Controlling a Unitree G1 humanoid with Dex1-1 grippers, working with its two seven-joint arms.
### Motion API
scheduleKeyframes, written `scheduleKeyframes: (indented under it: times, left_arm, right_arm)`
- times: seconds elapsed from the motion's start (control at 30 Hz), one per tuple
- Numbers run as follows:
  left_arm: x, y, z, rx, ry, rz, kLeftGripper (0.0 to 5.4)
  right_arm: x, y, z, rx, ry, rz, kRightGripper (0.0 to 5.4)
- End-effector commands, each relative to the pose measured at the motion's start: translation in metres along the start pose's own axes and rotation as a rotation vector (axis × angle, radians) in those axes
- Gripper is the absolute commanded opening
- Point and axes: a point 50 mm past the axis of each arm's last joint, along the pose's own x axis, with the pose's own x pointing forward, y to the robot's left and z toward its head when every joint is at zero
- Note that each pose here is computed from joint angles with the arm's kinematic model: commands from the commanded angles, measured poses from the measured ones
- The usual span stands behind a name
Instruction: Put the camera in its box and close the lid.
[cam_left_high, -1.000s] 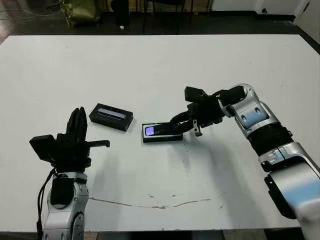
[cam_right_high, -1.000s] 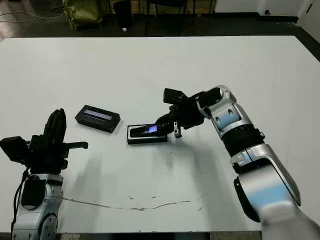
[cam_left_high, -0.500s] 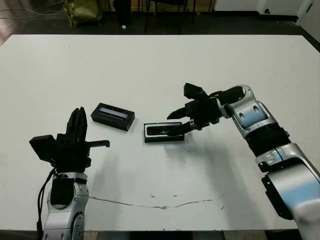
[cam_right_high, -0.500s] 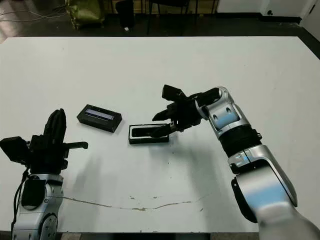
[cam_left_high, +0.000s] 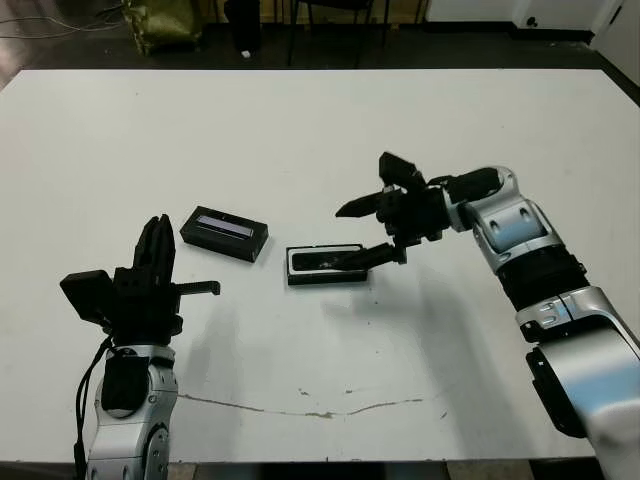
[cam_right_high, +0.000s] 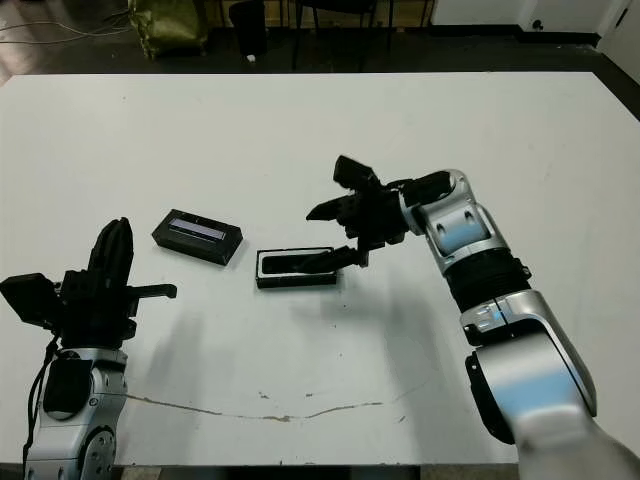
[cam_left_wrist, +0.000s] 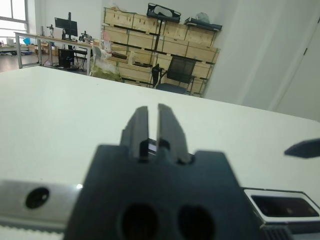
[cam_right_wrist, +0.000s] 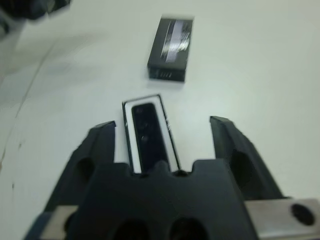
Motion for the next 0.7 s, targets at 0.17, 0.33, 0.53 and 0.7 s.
scheduleKeyframes:
  times: [0.17, 0.33, 0.53, 0.7]
  left_arm:
    - [-0.002, 0.005, -0.005, 0.016, 0.030, 0.012, 0.00]
    - [0.000, 0.005, 0.000, 0.018, 0.014, 0.008, 0.00]
    - [0.007, 0.005, 0.013, 0.068, -0.046, -0.032, 0.00]
    - [0.022, 0.011, 0.030, 0.183, -0.086, -0.095, 0.00]
  right_arm:
    - [-0.035, 0.008, -0.005, 0.067, -0.229, -0.365, 2.06]
    - [-0.060, 0.032, -0.012, 0.054, -0.270, -0.650, 0.98]
    - [-0.078, 0.073, -0.025, -0.003, -0.243, -0.879, 0.02]
    - [-0.082, 0.095, -0.037, 0.049, -0.264, -0.933, 0.02]
